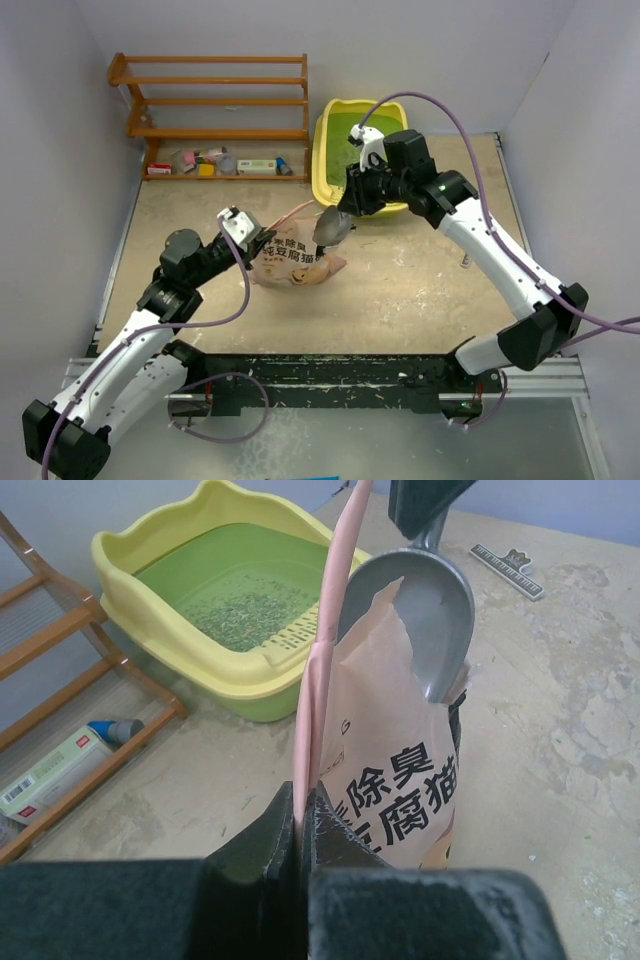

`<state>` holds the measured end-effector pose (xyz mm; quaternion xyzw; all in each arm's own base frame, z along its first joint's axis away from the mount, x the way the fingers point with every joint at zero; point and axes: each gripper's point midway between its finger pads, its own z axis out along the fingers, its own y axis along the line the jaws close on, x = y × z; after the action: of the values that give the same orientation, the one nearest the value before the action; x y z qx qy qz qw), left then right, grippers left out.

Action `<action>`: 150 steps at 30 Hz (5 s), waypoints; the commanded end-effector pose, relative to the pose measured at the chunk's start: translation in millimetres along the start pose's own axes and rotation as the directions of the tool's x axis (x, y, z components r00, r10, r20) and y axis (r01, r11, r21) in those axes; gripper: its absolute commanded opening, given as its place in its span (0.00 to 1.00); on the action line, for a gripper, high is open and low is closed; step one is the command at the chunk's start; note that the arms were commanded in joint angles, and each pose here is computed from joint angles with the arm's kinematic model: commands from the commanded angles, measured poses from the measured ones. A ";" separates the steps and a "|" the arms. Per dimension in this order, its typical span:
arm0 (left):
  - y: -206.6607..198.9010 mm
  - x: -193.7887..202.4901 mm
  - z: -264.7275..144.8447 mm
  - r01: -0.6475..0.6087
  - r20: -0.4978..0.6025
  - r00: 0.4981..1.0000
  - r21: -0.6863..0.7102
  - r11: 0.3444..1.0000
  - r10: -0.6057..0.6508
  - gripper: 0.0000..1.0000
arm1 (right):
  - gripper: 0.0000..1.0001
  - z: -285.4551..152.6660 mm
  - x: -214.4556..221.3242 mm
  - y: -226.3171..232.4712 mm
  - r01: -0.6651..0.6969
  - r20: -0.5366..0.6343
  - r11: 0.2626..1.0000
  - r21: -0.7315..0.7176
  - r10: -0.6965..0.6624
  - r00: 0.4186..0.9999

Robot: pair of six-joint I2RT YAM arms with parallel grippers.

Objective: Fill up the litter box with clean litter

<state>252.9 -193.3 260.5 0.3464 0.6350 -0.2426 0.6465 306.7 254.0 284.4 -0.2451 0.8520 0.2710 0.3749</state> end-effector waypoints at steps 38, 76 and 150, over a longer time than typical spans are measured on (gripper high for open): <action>15.1 -60.7 1.6 -0.065 0.218 0.973 -0.066 0.996 0.078 0.00 | 0.00 105.0 79.3 -10.4 0.117 -0.051 0.990 0.078 -0.113 0.992; 17.9 -48.8 9.3 -0.059 0.164 0.984 -0.061 0.996 0.068 0.00 | 0.00 128.8 120.3 55.6 -0.279 -0.037 0.931 -0.236 0.278 0.960; 17.8 -44.5 14.8 -0.042 0.141 0.989 -0.046 0.998 0.048 0.25 | 0.00 -51.1 80.6 -11.5 -0.458 0.575 0.819 -0.346 0.571 0.587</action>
<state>264.3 -201.3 253.0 0.3471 0.6330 -0.2491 0.6456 239.3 202.3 222.1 0.0994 0.6995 0.5019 0.4988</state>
